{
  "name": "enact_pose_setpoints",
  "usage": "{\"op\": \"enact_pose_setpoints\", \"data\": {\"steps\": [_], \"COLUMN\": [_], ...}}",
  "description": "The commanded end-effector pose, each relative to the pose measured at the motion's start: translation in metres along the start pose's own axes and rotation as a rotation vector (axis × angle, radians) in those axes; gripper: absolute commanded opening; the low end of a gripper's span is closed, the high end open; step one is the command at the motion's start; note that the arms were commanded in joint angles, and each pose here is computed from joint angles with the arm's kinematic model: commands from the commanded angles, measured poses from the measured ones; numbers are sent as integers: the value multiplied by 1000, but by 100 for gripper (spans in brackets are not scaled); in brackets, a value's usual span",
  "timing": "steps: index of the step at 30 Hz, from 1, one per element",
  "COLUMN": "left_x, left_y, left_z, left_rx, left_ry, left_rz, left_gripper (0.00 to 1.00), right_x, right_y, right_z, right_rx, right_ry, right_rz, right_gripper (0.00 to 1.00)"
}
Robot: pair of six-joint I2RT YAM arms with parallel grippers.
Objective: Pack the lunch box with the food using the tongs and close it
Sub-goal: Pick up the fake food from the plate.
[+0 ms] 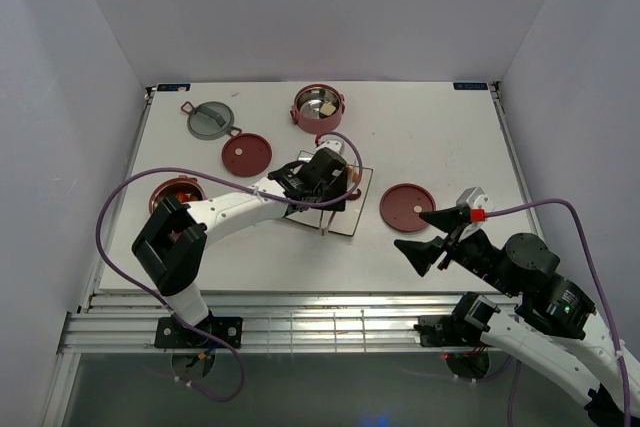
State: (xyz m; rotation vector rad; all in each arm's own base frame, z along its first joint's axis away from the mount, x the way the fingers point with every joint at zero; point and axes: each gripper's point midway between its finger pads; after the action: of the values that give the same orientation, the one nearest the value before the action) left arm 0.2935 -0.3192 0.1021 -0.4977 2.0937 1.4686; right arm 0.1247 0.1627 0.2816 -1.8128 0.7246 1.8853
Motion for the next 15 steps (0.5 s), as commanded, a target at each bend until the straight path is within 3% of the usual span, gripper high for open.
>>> {"op": "enact_pose_setpoints", "data": {"steps": [1,15], "left_x": [-22,-29], "left_y": [10,28], "left_z": [-24,-18], "left_rx": [77,60], "left_ry": [1,24], "left_rz": [-53,-74], "left_gripper": [63,62], "right_x": [-24,-23], "right_y": [7,7], "right_z": [0,0], "right_rx": [-1,-4], "right_ry": [11,11], "right_rz": [-74,-73], "right_gripper": [88,88]}}
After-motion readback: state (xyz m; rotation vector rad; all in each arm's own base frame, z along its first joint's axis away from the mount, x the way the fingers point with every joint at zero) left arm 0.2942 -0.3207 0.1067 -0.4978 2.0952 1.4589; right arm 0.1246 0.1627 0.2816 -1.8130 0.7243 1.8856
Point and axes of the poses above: each gripper's point midway between its finger pads, its own y axis back along the fingers, its own z axis along the line the jaws close on, x = y × z, and after that the axes turned 6 degrees about y, right-handed
